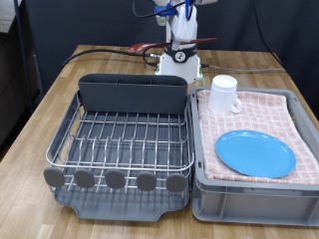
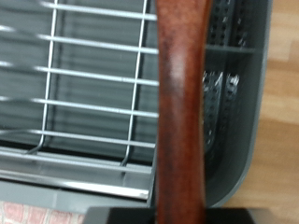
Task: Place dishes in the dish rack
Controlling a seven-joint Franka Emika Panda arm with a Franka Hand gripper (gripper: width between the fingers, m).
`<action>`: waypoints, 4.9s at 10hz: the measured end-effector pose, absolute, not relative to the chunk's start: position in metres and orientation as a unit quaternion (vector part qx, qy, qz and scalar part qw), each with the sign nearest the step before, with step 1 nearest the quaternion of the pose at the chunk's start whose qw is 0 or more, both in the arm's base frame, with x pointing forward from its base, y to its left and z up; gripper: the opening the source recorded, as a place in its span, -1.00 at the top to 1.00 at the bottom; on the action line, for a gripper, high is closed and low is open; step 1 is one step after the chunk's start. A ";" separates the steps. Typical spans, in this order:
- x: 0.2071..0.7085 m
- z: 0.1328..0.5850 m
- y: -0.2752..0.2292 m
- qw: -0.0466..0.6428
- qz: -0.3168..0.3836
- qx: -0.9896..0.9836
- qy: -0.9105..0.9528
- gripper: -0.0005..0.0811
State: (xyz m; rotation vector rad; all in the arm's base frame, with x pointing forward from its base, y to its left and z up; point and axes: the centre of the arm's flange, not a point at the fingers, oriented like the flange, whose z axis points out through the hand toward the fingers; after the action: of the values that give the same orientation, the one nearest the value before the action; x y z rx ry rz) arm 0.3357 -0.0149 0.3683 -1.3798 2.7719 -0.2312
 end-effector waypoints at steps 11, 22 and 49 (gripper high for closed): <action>0.334 0.336 -0.047 0.081 0.078 -0.405 0.907 0.76; 0.323 0.286 -0.096 0.096 0.129 -0.391 0.906 0.76; 0.458 0.427 0.051 0.019 -0.052 -0.596 0.801 -0.98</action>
State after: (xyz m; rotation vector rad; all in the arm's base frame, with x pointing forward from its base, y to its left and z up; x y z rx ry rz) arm 0.4580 0.0510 0.4273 -1.8487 2.4875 -0.1605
